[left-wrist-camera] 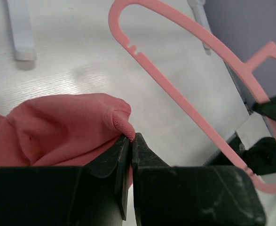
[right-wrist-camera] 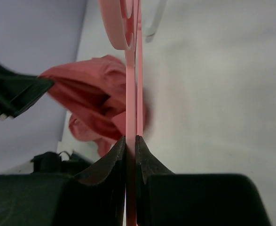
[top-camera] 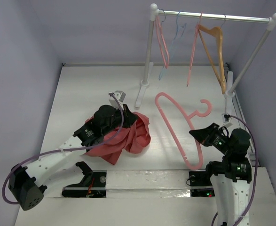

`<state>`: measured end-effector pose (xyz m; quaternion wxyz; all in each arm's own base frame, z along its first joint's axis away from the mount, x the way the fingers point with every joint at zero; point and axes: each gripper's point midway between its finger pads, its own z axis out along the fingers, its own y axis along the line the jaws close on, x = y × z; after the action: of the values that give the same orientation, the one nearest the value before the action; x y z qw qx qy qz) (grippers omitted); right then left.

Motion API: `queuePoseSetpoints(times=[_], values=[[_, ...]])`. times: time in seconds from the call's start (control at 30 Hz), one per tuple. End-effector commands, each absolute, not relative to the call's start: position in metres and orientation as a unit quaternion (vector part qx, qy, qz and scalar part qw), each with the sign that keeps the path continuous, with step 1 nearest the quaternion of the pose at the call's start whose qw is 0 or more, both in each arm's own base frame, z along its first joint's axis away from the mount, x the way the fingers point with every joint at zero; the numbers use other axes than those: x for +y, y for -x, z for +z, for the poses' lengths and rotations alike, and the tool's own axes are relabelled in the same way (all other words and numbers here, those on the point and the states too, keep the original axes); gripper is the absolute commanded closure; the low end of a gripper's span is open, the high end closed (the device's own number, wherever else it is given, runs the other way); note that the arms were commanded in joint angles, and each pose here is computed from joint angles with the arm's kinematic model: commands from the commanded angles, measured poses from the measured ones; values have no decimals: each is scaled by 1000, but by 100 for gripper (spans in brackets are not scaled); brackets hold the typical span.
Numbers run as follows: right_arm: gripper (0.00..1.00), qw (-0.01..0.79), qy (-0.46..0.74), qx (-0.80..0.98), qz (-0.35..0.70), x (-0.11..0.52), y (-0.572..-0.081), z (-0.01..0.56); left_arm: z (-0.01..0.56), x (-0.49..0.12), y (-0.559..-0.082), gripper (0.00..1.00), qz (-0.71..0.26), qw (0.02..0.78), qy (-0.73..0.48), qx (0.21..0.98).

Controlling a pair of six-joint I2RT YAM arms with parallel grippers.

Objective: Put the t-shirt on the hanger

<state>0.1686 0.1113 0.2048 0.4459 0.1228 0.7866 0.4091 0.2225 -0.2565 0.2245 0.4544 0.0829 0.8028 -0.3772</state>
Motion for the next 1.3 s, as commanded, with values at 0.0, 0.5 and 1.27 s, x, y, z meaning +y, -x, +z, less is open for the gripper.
queuePoseSetpoints(times=[0.0, 0.5, 1.27], values=[[100, 451, -45, 749, 483, 136, -144, 244, 259, -252, -254, 100, -365, 509, -32, 779], [100, 435, 46, 748, 498, 152, -105, 259, 268, -244, -317, 100, -318, 524, 9, 790], [100, 375, 52, 771, 512, 168, -141, 227, 275, -291, -279, 100, -412, 490, -75, 764]])
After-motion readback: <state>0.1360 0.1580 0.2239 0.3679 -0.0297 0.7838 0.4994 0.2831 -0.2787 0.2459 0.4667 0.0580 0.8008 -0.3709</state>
